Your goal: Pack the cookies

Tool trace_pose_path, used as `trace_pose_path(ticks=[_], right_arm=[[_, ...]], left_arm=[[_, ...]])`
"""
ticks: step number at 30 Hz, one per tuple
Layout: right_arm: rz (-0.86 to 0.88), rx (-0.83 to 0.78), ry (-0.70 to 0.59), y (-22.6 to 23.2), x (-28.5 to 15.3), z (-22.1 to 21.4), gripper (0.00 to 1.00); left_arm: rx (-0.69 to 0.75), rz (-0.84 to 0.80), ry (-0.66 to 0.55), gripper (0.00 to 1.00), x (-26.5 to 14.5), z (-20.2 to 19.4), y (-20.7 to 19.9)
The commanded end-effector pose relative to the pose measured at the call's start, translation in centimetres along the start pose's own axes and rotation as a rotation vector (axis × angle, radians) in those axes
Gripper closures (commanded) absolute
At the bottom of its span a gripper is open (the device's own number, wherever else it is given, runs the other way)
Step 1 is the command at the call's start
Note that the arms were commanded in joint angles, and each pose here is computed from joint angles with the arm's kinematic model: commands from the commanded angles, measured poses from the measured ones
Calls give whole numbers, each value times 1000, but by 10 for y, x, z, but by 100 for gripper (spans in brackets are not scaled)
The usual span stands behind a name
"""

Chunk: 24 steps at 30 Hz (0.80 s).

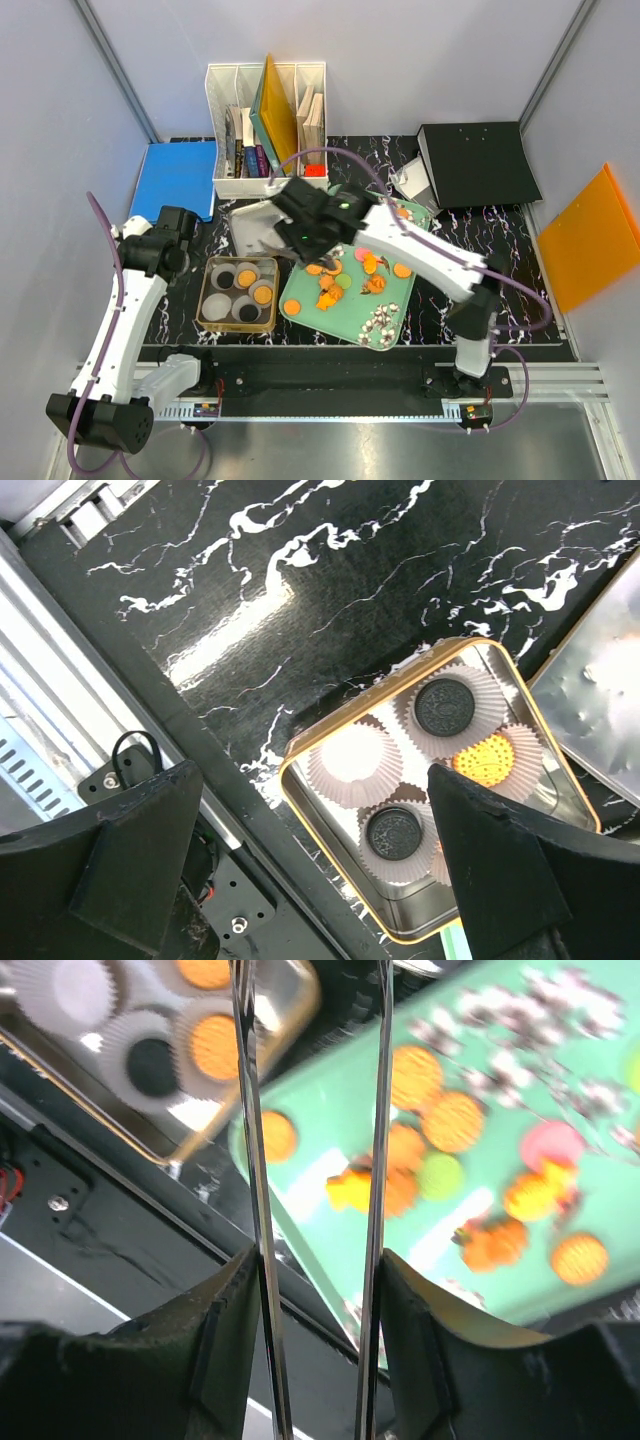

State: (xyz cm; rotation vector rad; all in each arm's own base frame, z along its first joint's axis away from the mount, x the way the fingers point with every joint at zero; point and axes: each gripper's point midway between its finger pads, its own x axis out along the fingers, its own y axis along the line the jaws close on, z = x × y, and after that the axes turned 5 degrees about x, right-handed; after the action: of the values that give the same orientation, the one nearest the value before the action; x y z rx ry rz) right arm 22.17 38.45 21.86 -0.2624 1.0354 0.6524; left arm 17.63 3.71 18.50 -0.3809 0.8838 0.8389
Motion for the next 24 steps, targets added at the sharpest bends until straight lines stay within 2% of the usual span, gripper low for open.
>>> trace_pose_path(ticks=[1, 2, 4, 7, 14, 24], right_arm=[[-121, 107, -76, -60, -43, -19, 46], [-127, 140, -86, -68, -52, -26, 46], [-177, 176, -24, -89, -43, -53, 46], [-234, 249, 0, -117, -43, -77, 46], [-335, 413, 27, -173, -49, -111, 47], [-405, 498, 67, -200, -50, -144, 47]], left_arm=[[9, -41, 5, 1, 4, 0, -14], [14, -43, 12, 1, 6, -2, -15], [24, -61, 33, 1, 8, -6, -21], [52, -93, 64, 1, 11, -12, -29], [109, -168, 143, 1, 15, -29, -47], [124, -178, 172, 1, 18, -35, -52]])
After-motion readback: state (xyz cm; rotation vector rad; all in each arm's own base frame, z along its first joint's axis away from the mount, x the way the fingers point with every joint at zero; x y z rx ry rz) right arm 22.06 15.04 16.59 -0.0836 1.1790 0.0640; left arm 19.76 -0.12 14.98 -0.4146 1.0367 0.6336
